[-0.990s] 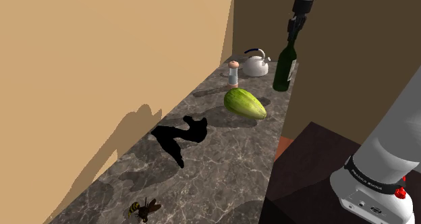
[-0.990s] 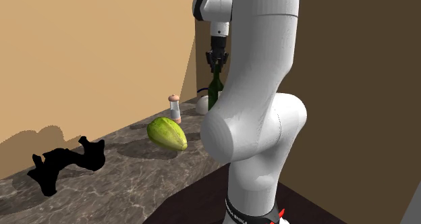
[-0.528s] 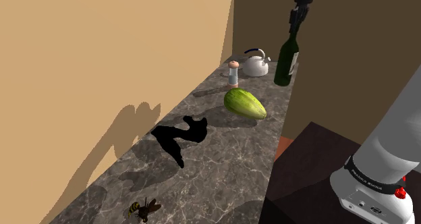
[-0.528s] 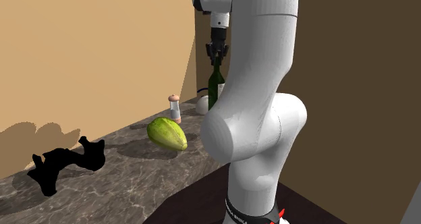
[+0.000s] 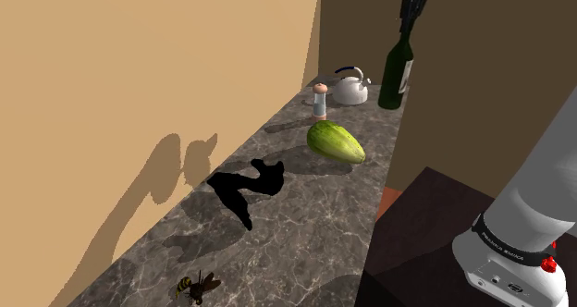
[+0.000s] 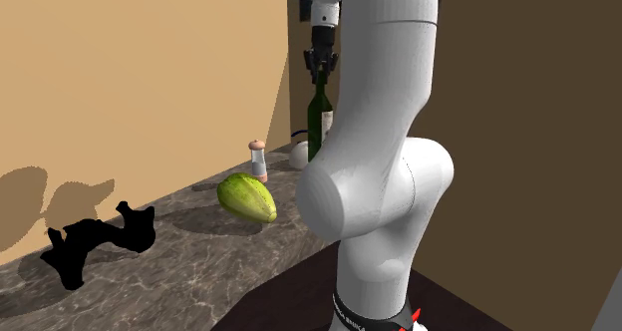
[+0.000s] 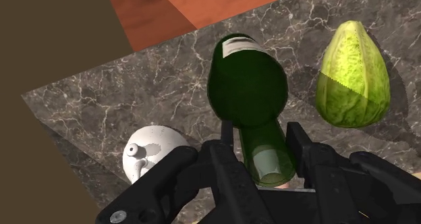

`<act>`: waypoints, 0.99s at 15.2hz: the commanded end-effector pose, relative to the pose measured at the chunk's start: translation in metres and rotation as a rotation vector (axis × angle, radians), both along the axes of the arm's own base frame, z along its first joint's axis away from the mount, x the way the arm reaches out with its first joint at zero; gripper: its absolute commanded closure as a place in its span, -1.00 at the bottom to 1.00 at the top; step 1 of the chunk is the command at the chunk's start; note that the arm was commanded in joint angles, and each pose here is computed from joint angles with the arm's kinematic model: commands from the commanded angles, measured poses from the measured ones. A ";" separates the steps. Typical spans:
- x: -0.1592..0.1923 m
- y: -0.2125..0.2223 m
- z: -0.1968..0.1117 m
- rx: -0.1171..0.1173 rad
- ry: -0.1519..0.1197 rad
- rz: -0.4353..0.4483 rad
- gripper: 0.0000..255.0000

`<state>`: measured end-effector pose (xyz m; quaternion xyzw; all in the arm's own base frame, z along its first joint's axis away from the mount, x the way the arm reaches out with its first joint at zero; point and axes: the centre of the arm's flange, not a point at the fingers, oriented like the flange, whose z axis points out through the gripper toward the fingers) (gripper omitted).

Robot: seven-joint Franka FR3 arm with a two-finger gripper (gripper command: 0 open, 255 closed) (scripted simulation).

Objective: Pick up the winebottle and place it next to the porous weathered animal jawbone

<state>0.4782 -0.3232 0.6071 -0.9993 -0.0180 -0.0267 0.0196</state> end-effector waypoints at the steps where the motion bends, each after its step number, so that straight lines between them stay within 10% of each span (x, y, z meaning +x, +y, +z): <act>1: 0.000 0.000 0.011 0.000 0.000 0.000 1.00; 15: -0.005 0.026 0.074 0.000 0.000 0.000 1.00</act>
